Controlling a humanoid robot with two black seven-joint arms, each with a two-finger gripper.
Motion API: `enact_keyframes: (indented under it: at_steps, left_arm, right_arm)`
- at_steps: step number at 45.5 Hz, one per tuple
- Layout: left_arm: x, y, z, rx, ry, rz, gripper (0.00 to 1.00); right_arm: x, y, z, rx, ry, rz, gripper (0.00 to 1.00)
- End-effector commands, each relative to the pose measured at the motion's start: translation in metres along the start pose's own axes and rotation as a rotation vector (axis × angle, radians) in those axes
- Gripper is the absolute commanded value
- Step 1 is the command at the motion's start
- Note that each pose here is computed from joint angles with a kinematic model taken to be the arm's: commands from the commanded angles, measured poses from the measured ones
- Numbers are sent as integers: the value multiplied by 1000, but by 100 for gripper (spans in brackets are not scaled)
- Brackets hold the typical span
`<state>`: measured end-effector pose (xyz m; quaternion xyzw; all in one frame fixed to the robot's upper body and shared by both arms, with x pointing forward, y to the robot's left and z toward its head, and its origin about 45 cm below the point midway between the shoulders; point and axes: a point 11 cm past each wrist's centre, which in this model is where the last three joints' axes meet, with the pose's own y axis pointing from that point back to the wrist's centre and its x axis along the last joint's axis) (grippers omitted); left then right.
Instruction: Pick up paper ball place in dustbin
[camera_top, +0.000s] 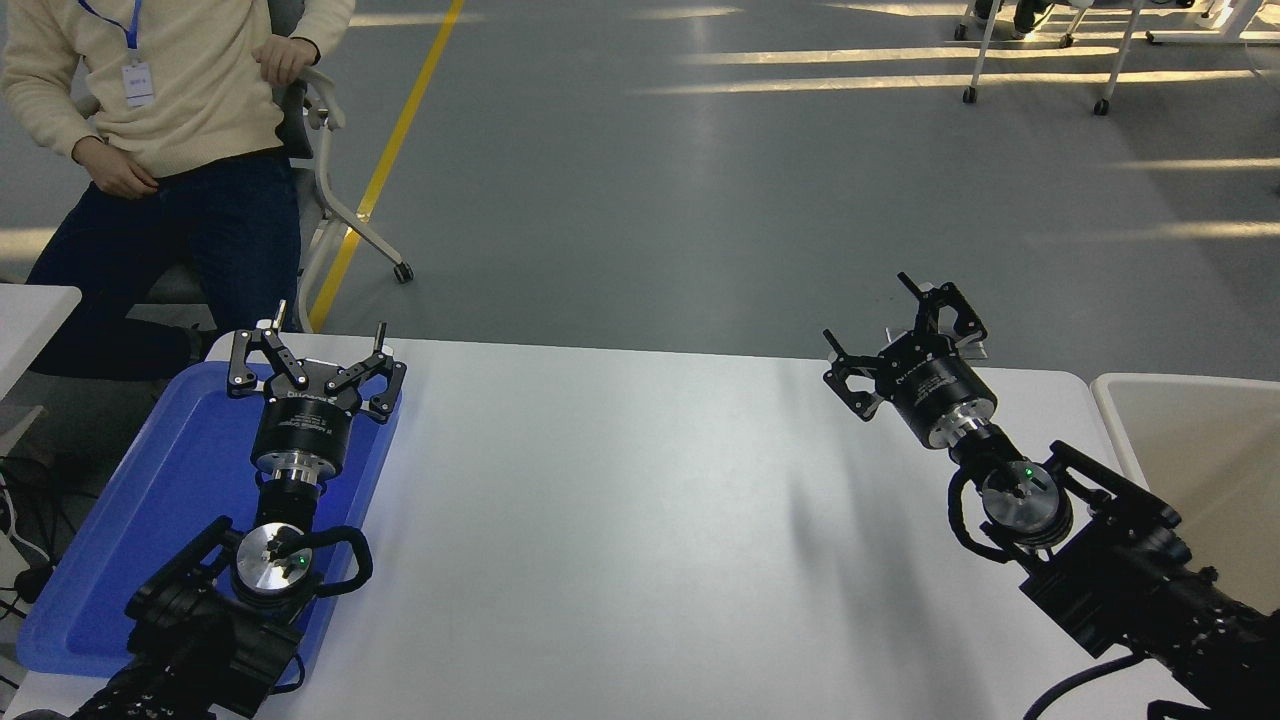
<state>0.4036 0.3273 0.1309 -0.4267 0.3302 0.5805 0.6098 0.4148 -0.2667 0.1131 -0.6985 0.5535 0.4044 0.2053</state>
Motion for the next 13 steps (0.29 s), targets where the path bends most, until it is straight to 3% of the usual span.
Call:
enact_keyframes:
  at_steps: [1, 13]
  left_arm:
    - [0, 0, 0, 0, 0, 1, 100]
    - [0, 0, 0, 0, 0, 1, 100]
  right_arm:
    - [3, 3, 5, -3, -14, 0, 100]
    - [4, 4, 6, -3, -17, -3, 100]
